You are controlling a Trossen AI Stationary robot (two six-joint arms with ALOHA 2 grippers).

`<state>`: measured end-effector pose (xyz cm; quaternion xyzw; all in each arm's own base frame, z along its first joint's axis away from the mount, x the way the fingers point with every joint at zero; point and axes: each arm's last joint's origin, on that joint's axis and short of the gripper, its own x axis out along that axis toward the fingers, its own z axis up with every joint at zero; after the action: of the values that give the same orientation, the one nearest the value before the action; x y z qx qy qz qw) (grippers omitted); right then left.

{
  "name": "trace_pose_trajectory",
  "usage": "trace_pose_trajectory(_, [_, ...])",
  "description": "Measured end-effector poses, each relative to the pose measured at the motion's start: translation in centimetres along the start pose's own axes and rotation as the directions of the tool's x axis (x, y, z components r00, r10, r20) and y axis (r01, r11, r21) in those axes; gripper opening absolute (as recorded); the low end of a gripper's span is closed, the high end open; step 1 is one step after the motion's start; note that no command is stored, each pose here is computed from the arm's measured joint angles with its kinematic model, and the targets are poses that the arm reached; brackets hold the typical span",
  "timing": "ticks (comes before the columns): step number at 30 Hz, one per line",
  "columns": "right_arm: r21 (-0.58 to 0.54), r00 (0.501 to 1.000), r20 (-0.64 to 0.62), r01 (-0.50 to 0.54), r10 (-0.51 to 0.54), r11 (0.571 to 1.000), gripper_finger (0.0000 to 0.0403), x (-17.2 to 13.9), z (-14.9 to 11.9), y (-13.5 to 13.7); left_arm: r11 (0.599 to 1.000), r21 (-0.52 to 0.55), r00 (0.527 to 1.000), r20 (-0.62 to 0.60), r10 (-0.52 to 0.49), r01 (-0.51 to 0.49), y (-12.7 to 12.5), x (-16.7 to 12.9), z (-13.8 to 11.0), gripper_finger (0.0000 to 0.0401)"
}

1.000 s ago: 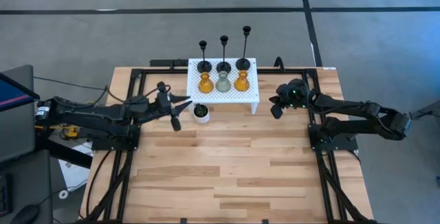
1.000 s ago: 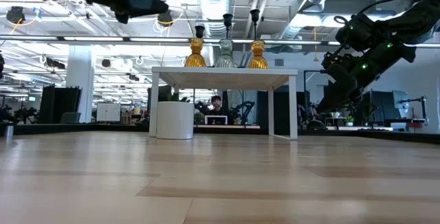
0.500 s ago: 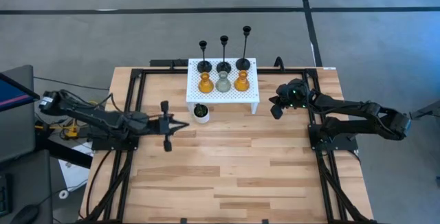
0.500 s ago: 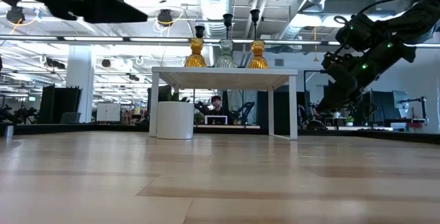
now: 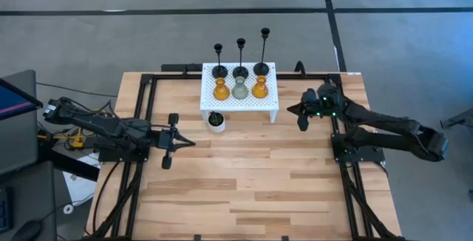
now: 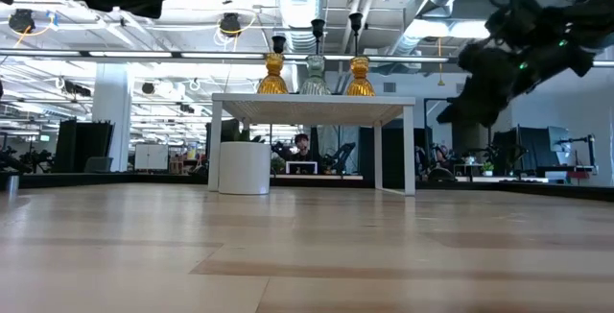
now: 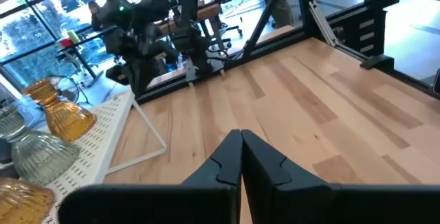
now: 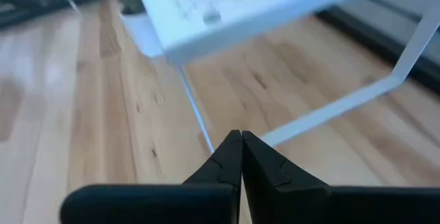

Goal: Pick & Place candle stick holders
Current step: Return to Home Position

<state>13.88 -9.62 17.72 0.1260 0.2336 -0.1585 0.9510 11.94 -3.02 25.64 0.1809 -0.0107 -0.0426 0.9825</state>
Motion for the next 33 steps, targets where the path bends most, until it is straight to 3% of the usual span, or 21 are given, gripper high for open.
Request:
trace_pose_trajectory(6, [-0.032,0.992,0.124,0.0,0.004,1.0,0.0,-2.4,0.9,0.8,1.0,-0.008,1.0,0.01,-0.027,0.027,-0.1,0.0,0.0,0.0007])
trace_pose_trajectory(15, [0.011,0.949,0.316,-0.005,0.001,1.0,0.0,-5.5,1.9,1.8,0.999,-0.015,1.0,0.012,-0.028,0.028,-0.1,0.0,0.0,0.0006])
trace_pose_trajectory(29, [0.006,0.903,0.429,-0.015,0.011,1.0,0.0,-7.0,2.0,4.8,0.999,-0.015,1.0,0.012,-0.028,0.028,-0.1,0.0,-0.1,0.0007])
trace_pose_trajectory(33, [-0.06,0.908,0.416,-0.034,0.056,0.998,0.0,-6.9,1.8,6.1,0.999,-0.011,0.999,-0.007,-0.035,0.035,-0.4,0.1,-0.7,0.0007])
